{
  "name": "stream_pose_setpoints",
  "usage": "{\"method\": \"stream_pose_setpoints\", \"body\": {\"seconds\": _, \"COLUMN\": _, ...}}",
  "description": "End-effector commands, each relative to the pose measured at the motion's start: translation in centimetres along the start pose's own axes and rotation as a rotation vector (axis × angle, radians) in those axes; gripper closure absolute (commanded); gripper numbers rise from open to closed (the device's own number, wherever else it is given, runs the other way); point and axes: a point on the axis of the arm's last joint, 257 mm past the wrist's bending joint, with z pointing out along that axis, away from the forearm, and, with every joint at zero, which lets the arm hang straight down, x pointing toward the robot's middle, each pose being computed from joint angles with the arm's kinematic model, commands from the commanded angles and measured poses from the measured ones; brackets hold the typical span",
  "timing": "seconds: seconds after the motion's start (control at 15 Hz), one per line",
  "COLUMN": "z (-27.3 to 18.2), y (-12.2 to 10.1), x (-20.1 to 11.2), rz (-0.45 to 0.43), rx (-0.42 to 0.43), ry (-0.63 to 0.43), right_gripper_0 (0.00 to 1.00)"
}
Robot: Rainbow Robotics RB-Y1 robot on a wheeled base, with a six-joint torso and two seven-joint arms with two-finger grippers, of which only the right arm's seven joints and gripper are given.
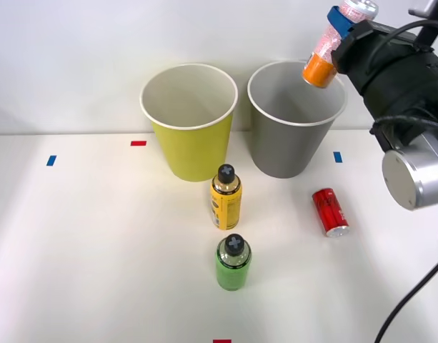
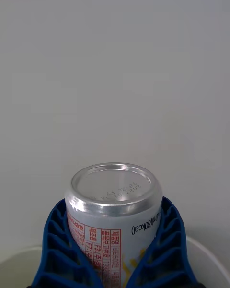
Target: Put cans in the gray bin, plastic bottles in the light green bin
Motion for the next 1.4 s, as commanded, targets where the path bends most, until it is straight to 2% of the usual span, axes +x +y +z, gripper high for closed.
{"method": "stream_pose_setpoints", "body": {"seconds": 0.07, "z": 3.5, "y": 0.1, "x": 1.1, "rz": -0.020, "rx": -0.007, "ry": 0.011, "right_gripper_0": 1.00}}
{"method": "stream_pose_setpoints", "body": {"seconds": 0.6, "z": 5.9, "y": -0.4, "x": 5.0, "rz": -0.149, "rx": 0.031, "ry": 0.078, "right_gripper_0": 1.00}}
{"method": "stream_pose_setpoints", "body": {"seconds": 0.67, "z": 5.9, "y": -0.7, "x": 5.4, "rz": -0.153, "rx": 0.038, "ry": 0.087, "right_gripper_0": 0.89}}
{"method": "stream_pose_setpoints", "body": {"seconds": 0.8, "z": 6.1, "y": -0.8, "x": 5.7, "rz": -0.164, "rx": 0.042, "ry": 0.091, "right_gripper_0": 0.20}}
{"method": "stream_pose_setpoints", "body": {"seconds": 0.87, "z": 6.1, "y": -0.8, "x": 5.8, "rz": -0.175, "rx": 0.043, "ry": 0.092, "right_gripper_0": 0.00}}
{"method": "stream_pose_setpoints", "body": {"seconds": 1.4, "z": 6.0, "y": -0.5, "x": 5.2, "rz": -0.172, "rx": 0.022, "ry": 0.063, "right_gripper_0": 0.00}}
